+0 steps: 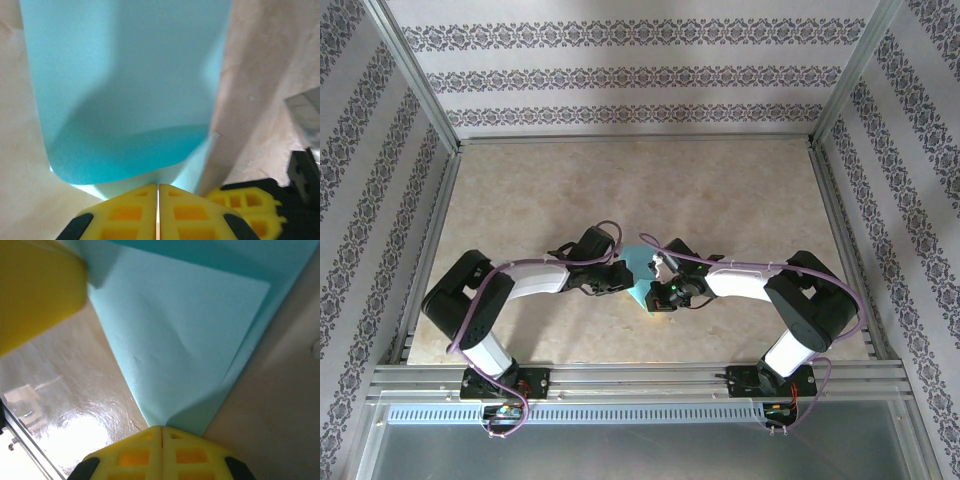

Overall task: Fold a paper plane with a square sheet of paper (fold left side to right side)
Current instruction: Third fold the triangle at the center of the table.

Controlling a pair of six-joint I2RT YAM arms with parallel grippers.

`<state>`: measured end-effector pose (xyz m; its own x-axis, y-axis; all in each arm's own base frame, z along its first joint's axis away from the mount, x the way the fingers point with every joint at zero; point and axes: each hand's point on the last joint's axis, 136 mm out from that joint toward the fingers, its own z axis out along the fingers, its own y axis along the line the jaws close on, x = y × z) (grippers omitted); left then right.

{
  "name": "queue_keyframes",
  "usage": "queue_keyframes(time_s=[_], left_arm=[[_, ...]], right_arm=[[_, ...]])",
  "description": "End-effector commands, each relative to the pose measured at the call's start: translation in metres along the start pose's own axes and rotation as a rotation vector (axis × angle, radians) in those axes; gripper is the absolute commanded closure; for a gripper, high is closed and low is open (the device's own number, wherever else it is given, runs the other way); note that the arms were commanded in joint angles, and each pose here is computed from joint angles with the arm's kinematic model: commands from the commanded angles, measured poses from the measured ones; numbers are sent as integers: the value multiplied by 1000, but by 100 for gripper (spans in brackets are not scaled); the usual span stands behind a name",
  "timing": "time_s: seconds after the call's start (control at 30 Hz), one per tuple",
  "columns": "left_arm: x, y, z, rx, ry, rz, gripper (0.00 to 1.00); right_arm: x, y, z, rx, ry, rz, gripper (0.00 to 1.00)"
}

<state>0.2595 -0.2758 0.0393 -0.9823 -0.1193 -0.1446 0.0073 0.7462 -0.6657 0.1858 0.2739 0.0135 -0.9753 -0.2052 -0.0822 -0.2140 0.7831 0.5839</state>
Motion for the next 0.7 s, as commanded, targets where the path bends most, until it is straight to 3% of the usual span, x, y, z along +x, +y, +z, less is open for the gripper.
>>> queue_keyframes(time_s=[0.0, 0.27, 0.67], left_arm=[[5, -8, -9, 25, -28, 39, 95], [26, -24, 1, 93, 13, 54, 100], [24, -30, 22, 120, 49, 60, 100]], right_arm=[[21, -39, 3, 181, 60, 36, 100], [25, -53, 1, 307, 72, 34, 100], [25, -53, 2, 321, 75, 28, 100]])
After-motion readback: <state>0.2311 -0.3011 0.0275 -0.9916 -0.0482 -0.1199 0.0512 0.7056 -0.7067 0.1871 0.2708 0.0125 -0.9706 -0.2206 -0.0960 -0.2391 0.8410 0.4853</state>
